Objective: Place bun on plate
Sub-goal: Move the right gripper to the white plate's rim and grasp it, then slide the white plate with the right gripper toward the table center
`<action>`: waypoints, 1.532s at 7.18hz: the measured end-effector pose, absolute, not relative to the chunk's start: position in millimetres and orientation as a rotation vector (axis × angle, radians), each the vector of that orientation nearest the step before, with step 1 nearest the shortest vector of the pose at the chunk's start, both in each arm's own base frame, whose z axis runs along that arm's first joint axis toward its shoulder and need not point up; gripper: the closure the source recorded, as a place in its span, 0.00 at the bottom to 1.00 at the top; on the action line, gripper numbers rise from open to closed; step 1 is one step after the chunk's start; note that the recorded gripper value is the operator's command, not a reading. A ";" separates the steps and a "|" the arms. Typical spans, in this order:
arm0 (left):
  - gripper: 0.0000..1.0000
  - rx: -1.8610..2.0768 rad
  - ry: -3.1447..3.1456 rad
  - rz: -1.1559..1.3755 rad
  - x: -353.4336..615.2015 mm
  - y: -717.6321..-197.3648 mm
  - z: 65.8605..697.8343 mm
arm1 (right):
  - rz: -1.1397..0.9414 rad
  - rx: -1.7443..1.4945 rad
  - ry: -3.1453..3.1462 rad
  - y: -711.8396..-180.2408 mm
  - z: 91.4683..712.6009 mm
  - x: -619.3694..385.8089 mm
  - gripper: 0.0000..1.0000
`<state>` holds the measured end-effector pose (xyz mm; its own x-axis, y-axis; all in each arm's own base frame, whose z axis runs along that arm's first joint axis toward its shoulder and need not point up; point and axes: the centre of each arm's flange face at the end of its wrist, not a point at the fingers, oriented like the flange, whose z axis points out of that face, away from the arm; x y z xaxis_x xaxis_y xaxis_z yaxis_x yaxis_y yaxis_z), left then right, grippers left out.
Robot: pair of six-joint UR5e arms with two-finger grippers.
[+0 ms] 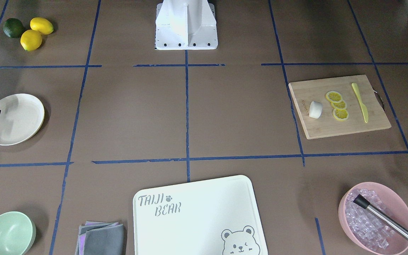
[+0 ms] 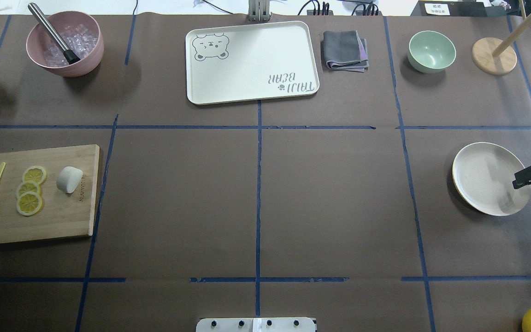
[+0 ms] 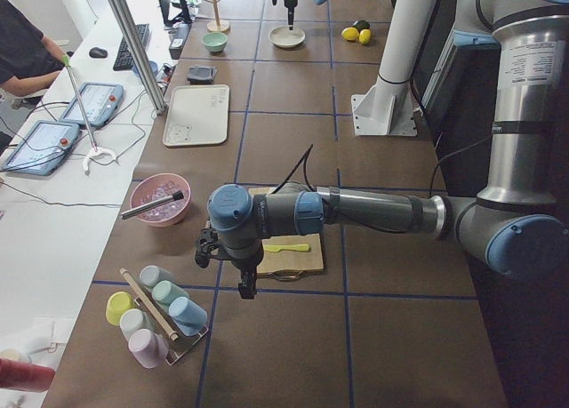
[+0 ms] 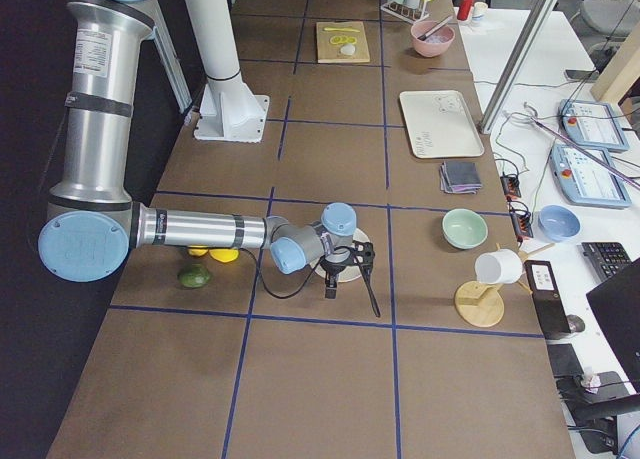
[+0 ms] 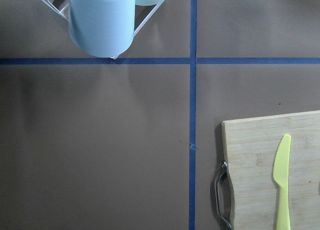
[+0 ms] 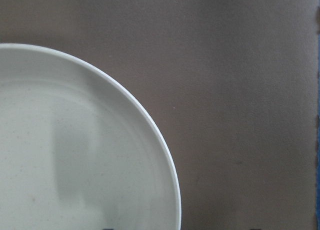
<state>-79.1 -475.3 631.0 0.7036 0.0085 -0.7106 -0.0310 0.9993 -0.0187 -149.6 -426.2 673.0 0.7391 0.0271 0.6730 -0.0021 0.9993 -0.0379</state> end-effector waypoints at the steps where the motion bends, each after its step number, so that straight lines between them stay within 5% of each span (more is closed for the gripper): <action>1: 0.00 -0.028 0.790 0.023 -79.2 -475.4 630.7 | 0.015 -0.034 -0.740 -427.3 672.4 -150.4 0.95; 6: 0.00 -0.021 0.789 0.025 -79.2 -475.7 627.3 | 0.011 0.000 -0.782 -428.5 666.9 -152.2 1.00; 11: 0.00 -0.001 0.787 0.030 -79.7 -474.3 615.6 | 0.108 0.016 -1.093 -447.6 558.6 -89.9 1.00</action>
